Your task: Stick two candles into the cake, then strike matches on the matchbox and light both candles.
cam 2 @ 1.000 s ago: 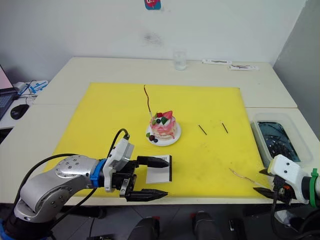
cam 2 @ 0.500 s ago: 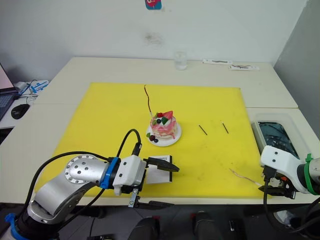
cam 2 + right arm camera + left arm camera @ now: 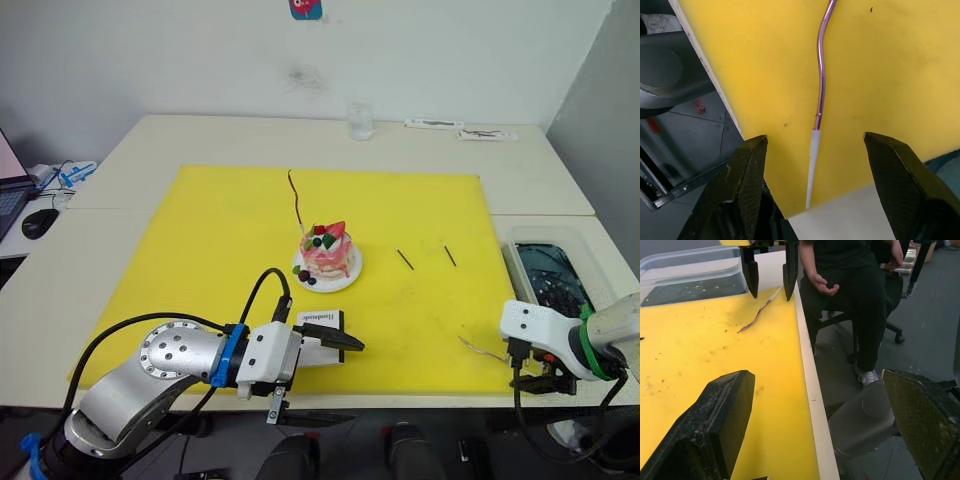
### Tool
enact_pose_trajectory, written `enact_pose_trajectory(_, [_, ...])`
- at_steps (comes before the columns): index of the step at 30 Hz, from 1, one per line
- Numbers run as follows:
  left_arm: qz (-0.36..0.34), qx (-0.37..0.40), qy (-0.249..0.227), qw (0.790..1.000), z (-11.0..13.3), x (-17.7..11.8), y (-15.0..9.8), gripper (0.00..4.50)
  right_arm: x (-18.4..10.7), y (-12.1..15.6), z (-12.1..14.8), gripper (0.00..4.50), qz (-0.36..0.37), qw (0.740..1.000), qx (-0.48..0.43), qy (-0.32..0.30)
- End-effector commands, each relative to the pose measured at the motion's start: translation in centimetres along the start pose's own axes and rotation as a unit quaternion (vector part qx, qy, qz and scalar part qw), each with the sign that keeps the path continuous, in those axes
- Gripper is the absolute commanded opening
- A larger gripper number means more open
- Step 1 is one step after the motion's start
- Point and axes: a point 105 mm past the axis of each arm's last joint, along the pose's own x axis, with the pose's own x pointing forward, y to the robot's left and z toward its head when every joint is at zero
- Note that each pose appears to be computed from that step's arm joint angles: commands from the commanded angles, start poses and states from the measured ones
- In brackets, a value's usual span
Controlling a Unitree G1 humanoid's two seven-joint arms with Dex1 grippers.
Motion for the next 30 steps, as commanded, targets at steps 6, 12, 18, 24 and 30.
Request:
enact_pose_trajectory(6, [-0.002,0.023,-0.012,1.0,0.9,0.3,-0.1,4.5,0.5,-0.5,0.0,2.82,0.004,1.0,-0.008,0.007])
enact_pose_trajectory(12, [0.001,0.018,-0.012,1.0,0.8,0.2,0.0,4.5,1.0,-0.4,-0.1,0.9,0.008,1.0,-0.009,0.008])
enact_pose_trajectory(18, [0.008,0.014,-0.008,1.0,0.4,0.0,-0.2,4.5,0.4,-0.7,0.5,0.02,0.0,1.0,-0.004,-0.005])
enact_pose_trajectory(24, [0.037,-0.004,-0.008,0.999,0.3,-0.9,0.5,4.5,-2.2,-1.7,2.4,0.02,-0.021,0.998,0.008,-0.054])
enact_pose_trajectory(30, [0.113,-0.045,-0.009,0.993,0.1,-3.4,2.0,4.5,-4.6,-3.0,8.6,0.02,-0.071,0.969,0.013,-0.236])
